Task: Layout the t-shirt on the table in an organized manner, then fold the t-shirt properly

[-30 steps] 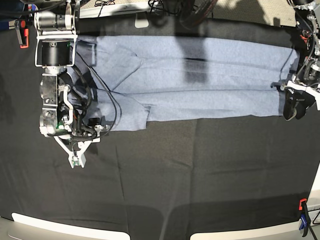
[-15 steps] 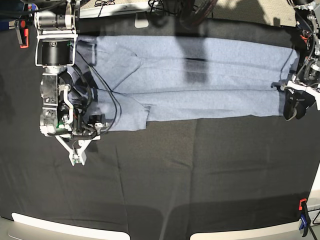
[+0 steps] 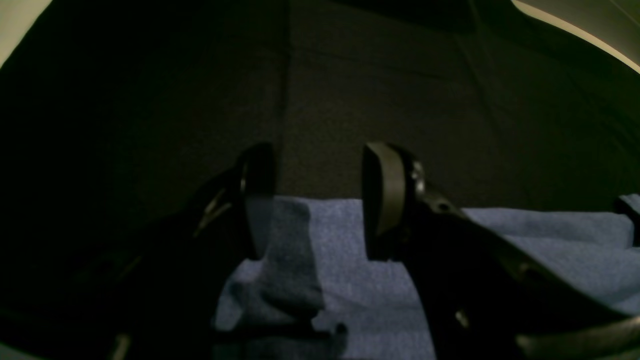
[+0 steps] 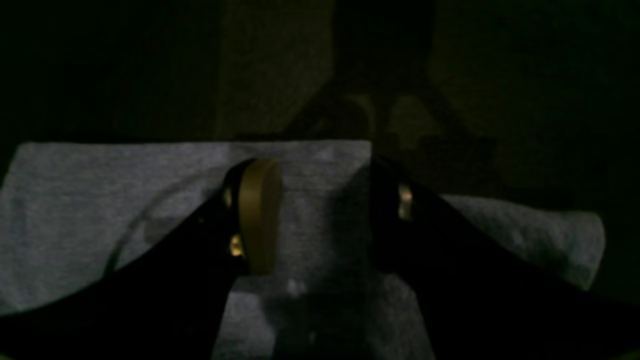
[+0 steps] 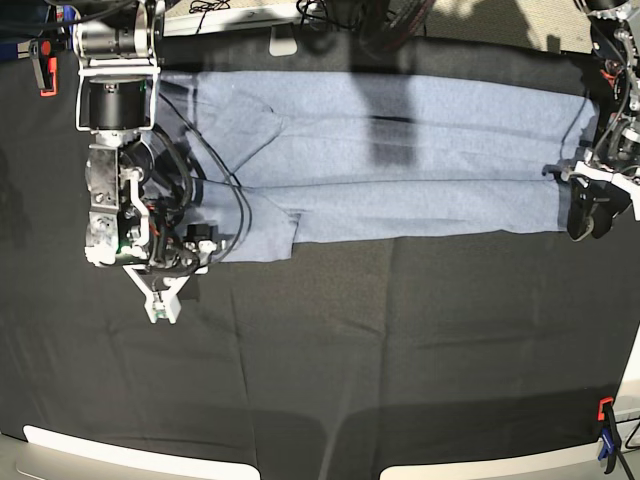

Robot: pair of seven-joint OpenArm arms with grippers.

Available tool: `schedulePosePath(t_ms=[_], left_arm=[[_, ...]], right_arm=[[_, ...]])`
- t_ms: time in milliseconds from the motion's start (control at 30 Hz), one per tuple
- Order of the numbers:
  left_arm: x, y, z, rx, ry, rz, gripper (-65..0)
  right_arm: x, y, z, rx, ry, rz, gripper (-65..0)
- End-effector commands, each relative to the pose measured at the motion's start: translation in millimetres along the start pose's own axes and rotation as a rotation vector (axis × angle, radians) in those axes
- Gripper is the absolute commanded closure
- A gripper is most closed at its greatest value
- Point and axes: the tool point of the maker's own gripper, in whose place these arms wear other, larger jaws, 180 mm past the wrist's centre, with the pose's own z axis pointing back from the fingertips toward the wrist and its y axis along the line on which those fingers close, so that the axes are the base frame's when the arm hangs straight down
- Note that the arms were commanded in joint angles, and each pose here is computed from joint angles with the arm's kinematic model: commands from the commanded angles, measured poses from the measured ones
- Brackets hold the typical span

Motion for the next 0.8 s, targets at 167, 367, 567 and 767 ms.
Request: schedulePosePath(t_ms=[167, 367, 567, 767], left_arm=[[21, 1, 0, -0.007, -0.061, -0.015, -26.2], [21, 1, 0, -0.007, -0.061, -0.015, -26.2], [21, 1, 0, -0.007, -0.061, -0.016, -26.2], [21, 1, 0, -0.007, -0.061, -0.015, -26.2]], right_arm=[[18, -4, 4, -0.008, -0.059, 0.006, -15.6], [32, -4, 5, -0.008, -0.138, 0.007, -8.8], [48, -5, 18, -0.053, -0.210, 0.138, -5.2], [59, 10, 51, -0.062, -0.324, 0.199, -5.0]])
